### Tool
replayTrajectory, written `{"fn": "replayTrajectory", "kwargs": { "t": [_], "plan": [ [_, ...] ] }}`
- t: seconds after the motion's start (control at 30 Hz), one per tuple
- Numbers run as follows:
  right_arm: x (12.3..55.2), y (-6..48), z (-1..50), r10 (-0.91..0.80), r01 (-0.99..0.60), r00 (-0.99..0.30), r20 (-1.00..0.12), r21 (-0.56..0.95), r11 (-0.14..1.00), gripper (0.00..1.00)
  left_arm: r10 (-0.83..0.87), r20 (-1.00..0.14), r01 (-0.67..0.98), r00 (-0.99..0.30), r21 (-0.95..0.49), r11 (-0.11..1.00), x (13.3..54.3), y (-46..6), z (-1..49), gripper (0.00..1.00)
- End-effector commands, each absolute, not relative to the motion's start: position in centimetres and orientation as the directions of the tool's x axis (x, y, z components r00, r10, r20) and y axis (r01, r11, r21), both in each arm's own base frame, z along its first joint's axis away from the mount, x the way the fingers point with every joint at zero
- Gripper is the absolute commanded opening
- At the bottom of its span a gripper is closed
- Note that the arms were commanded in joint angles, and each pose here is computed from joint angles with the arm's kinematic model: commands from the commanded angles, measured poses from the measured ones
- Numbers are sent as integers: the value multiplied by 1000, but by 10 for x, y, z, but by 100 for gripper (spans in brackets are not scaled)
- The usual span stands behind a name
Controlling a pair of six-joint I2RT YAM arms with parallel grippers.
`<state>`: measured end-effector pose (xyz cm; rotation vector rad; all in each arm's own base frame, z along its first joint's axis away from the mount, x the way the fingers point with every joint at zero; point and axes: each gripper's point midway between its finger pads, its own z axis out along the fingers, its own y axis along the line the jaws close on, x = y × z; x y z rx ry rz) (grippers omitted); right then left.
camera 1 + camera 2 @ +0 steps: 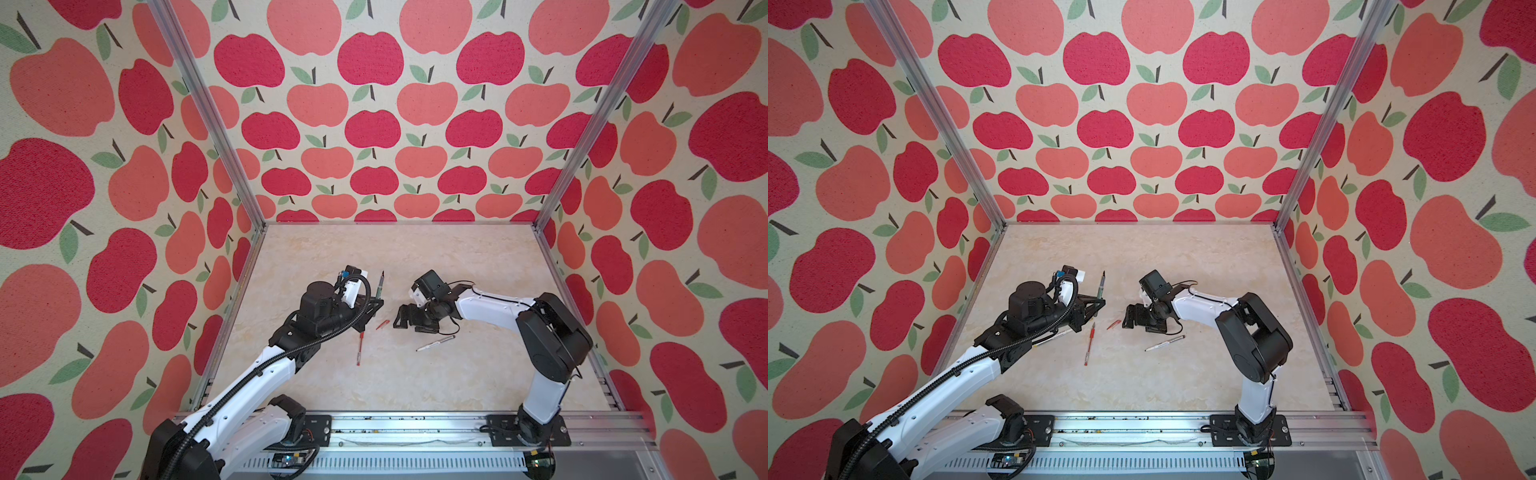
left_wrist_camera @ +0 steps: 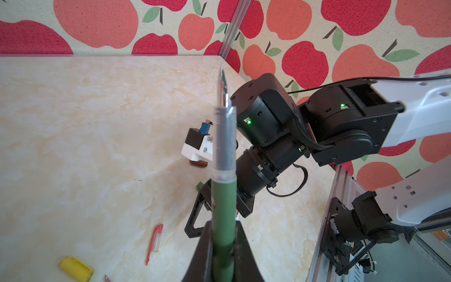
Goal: Insert pens into pen caps
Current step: Rotate the pen cap at the center of the table.
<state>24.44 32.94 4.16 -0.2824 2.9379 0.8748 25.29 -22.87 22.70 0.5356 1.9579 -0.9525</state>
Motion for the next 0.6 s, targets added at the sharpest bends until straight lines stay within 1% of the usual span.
{"fn": "replayTrajectory", "kwargs": {
  "t": [0.0,0.3,0.57],
  "plan": [
    [242,305,20,-161,-181,-983,-83,450,875,88,-8,-873,689,-488,-391,611,257,-229,245,0],
    [245,286,18,-143,-167,-986,-89,421,892,88,-6,-874,691,-486,-389,610,260,-231,244,0],
    [238,285,25,-169,-184,-983,-73,437,880,89,-12,-873,690,-488,-394,608,261,-231,243,0]
  ]
}}
